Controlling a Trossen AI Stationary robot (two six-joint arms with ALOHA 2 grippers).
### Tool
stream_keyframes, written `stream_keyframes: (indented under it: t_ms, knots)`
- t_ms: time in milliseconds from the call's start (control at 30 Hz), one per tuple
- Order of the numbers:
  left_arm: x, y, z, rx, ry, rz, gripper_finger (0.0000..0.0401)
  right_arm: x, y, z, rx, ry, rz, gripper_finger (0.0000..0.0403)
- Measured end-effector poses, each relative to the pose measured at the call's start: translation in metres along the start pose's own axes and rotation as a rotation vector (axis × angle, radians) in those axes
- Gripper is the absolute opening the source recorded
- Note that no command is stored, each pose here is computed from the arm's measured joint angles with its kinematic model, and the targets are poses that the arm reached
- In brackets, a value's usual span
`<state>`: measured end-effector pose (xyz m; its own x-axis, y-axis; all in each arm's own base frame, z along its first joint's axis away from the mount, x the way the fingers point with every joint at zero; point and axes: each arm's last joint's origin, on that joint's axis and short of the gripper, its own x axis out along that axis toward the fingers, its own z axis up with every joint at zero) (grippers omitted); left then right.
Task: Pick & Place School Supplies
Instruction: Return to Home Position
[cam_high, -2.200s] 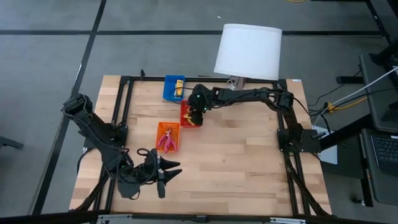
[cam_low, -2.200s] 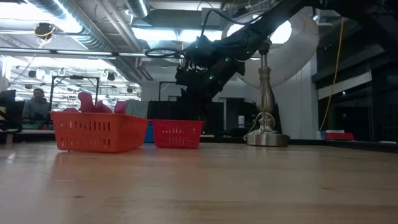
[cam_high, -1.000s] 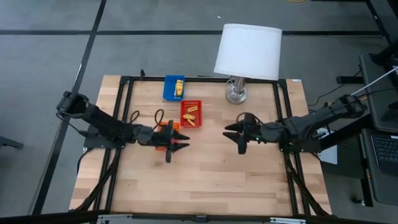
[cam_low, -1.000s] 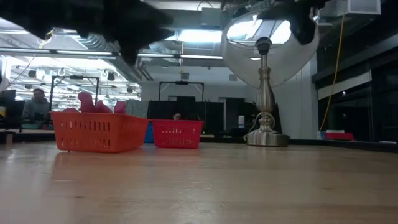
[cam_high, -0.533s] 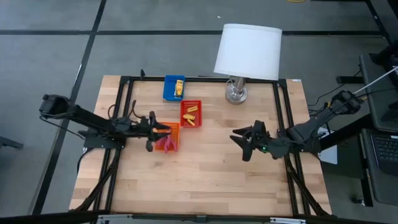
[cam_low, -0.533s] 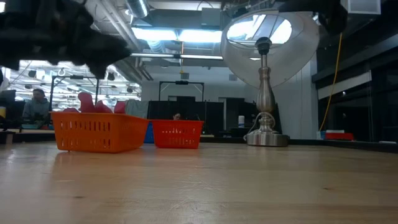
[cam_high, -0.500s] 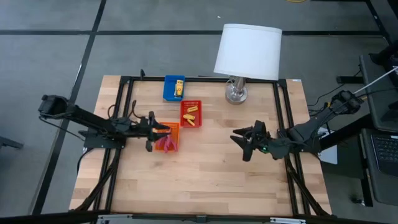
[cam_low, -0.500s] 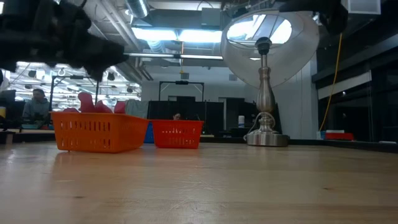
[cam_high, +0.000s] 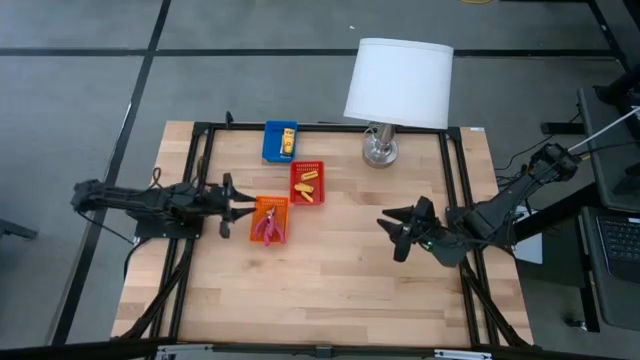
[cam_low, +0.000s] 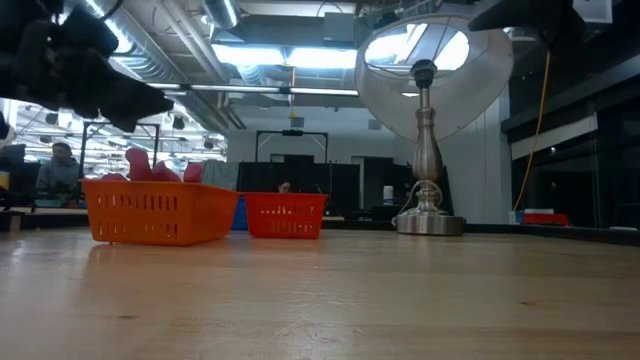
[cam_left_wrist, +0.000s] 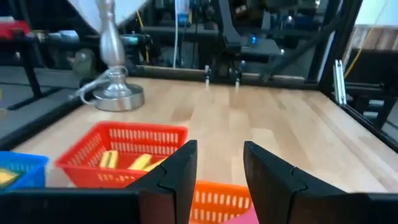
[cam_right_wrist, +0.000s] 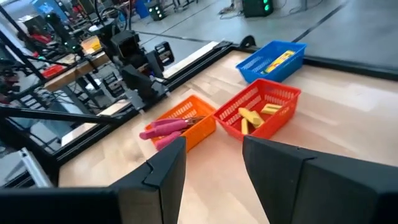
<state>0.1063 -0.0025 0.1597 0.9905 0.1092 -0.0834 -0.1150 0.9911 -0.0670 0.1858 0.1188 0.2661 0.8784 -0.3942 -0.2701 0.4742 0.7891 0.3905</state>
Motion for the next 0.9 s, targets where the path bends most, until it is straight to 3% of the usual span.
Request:
stream_keyframes:
  t_ms: [167, 300, 500, 633, 700, 767, 900]
  knots:
    - [-0.01, 0.006, 0.011, 0.051, -0.136, 0.031, 0.0127, -0.005, -0.004, -0.007, 0.003, 0.009, -0.024, 0.0162]
    - [-0.009, 0.011, 0.011, 0.032, -0.132, 0.135, 0.0127, -0.01, -0.009, -0.02, 0.018, 0.038, -0.014, 0.0162]
    - [-0.008, 0.012, 0.01, -0.034, -0.119, 0.147, 0.0127, -0.025, -0.035, -0.052, 0.002, 0.167, -0.058, 0.0162]
    - [-0.008, 0.012, 0.01, -0.034, -0.121, 0.147, 0.0127, -0.034, -0.037, -0.076, 0.102, 0.233, 0.017, 0.0162]
    - [-0.008, 0.012, 0.01, -0.035, -0.123, 0.147, 0.0127, -0.032, -0.023, -0.087, 0.14, 0.19, 0.103, 0.0162]
    - [-0.008, 0.012, 0.01, -0.035, -0.122, 0.147, 0.0127, -0.021, -0.009, -0.094, 0.089, 0.102, 0.123, 0.0162]
    - [-0.008, 0.012, 0.01, -0.035, -0.122, 0.147, 0.0127, 0.022, -0.017, -0.103, -0.098, -0.082, -0.093, 0.0162]
